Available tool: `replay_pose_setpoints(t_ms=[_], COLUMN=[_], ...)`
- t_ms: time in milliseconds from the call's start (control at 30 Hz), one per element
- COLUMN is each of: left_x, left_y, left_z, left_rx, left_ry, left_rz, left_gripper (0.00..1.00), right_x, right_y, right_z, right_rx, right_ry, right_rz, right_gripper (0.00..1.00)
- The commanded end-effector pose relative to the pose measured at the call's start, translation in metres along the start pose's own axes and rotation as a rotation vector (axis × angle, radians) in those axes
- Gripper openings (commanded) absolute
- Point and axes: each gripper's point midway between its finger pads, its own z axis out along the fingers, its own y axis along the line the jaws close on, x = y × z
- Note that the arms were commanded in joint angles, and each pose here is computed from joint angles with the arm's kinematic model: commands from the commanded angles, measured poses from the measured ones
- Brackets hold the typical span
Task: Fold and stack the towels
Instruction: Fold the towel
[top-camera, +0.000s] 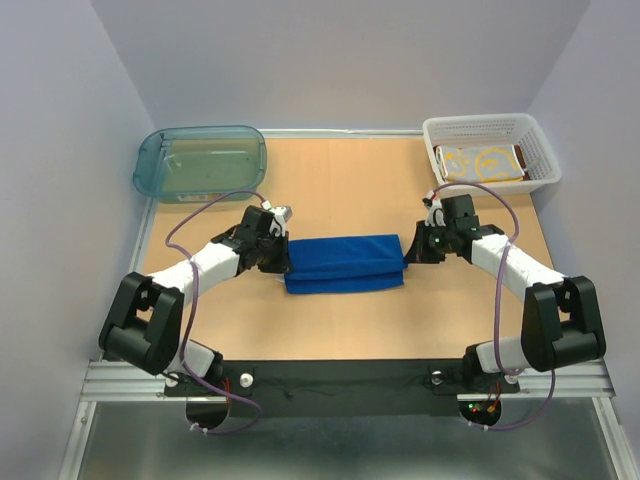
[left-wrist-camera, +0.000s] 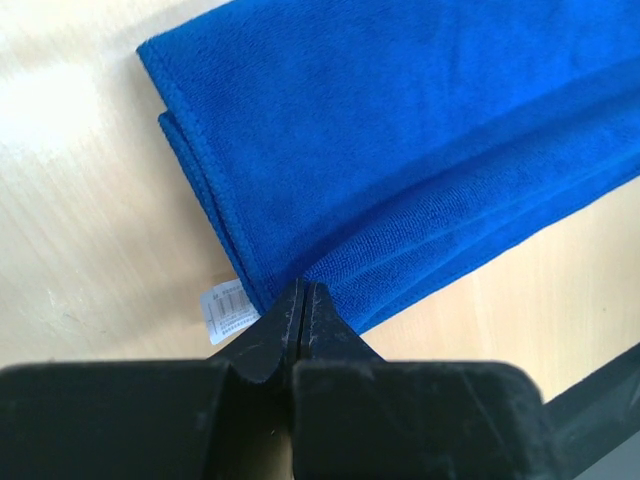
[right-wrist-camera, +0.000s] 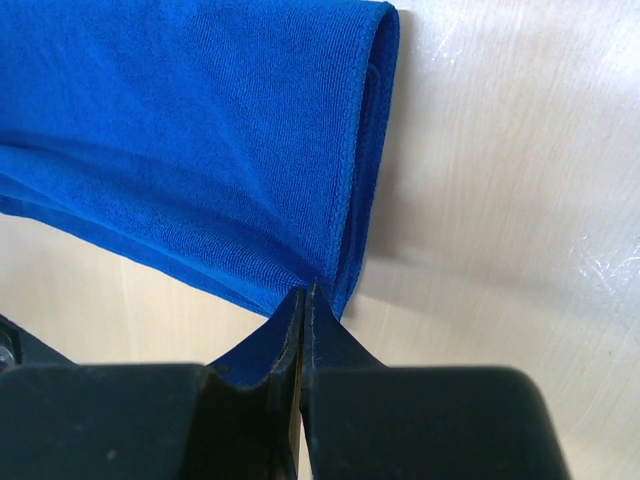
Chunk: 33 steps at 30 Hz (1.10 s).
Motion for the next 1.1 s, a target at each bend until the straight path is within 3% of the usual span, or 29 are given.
replay_pose_setpoints(t_ms=[0,267,400,500,533,567,633,733,867,1067], left_x=[0.013,0.011,0.012,0.009,0.008,0.005,0.002,-0.009,-0.031,-0.038], left_y=[0.014,0.017,0.012,0.007,0.005,0.000,-0.005,-0.012,-0.025,-0.042], left_z=[0.003,0.002,-0.001,-0.007,-0.010,-0.016,-0.023,-0.042,-0.067,-0.057], left_rx=[-0.065,-0.084,-0.067,-0.048,-0.043,-0.025,-0.010,-0.004,0.022,0.044], left_ry=[0.026,0.016,0.011,-0.008,-0.011,-0.030,-0.047,-0.106,-0.203,-0.193], left_rz=[-0.021,-0.018,-0.032,-0.043,-0.049,-0.050,-0.059,-0.063,-0.091,-0.093], left_gripper=[0.00,0.00,0.06,0.20,0.33,0.39,0.55,0.67,0.68,0.66], right_x=[0.008,0.018,0.028,0.029,0.028,0.026,0.019,0.007,-0.007,-0.007], right_y=[-0.002,0.000,-0.002,0.004,0.009,0.012,0.022,0.038,0.061,0.075], right_z=[0.003,0.007,0.010,0.006,0.002,0.000,-0.007,-0.022,-0.028,0.006], right_rx=[-0.001,-0.018,-0.019,-0.039,-0.052,-0.061,-0.087,-0.117,-0.139,-0.065], right_ry=[0.012,0.044,0.070,0.064,0.055,0.048,0.024,-0.011,-0.047,-0.024], right_rz=[0.004,0.008,0.023,0.028,0.026,0.025,0.011,-0.018,-0.059,-0.086], right_gripper=[0.01,0.01,0.04,0.19,0.24,0.34,0.38,0.39,0.39,0.38])
